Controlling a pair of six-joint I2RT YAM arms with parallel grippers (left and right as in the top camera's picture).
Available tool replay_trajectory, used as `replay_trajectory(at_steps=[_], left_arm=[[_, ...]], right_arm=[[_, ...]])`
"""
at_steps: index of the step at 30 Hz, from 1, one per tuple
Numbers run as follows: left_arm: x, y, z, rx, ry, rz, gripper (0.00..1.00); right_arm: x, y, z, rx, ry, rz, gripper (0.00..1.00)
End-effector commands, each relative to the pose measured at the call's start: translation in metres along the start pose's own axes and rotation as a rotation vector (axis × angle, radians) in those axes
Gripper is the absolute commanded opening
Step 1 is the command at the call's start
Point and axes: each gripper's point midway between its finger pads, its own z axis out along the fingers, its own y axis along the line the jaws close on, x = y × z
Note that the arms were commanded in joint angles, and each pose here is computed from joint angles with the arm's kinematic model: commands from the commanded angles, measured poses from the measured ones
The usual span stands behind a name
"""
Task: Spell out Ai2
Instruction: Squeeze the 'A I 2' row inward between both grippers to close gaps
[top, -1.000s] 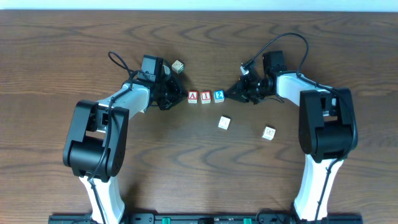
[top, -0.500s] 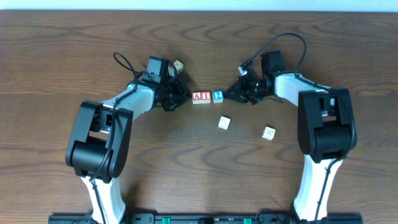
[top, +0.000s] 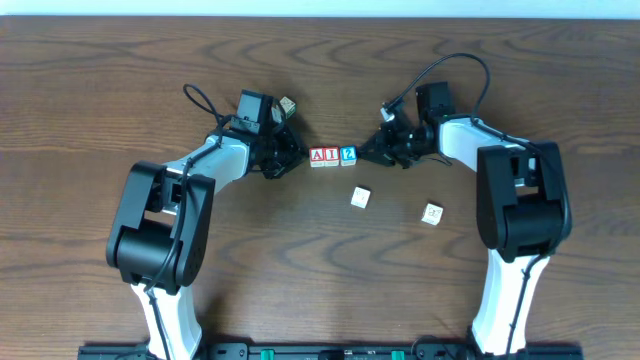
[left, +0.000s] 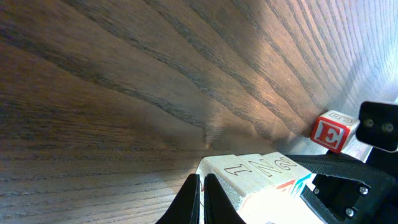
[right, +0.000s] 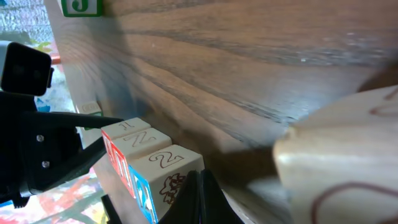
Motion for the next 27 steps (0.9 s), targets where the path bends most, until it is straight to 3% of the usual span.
replay_trajectory(at_steps=[1, 27], left_arm=[[-0.0001, 0.0068, 0.0053, -0.020, -0.002, -0.011, 0.06], [-0.0073, 0.0080, 0.0032, -0.021, -0.025, 0.035, 0.06]], right_arm=[[0.0045, 0.0040, 0.0059, -0.019, 0.020, 0.009, 0.01], [0.0113, 0.0026, 0.0077, -0.007, 0.043, 0.052, 0.02]])
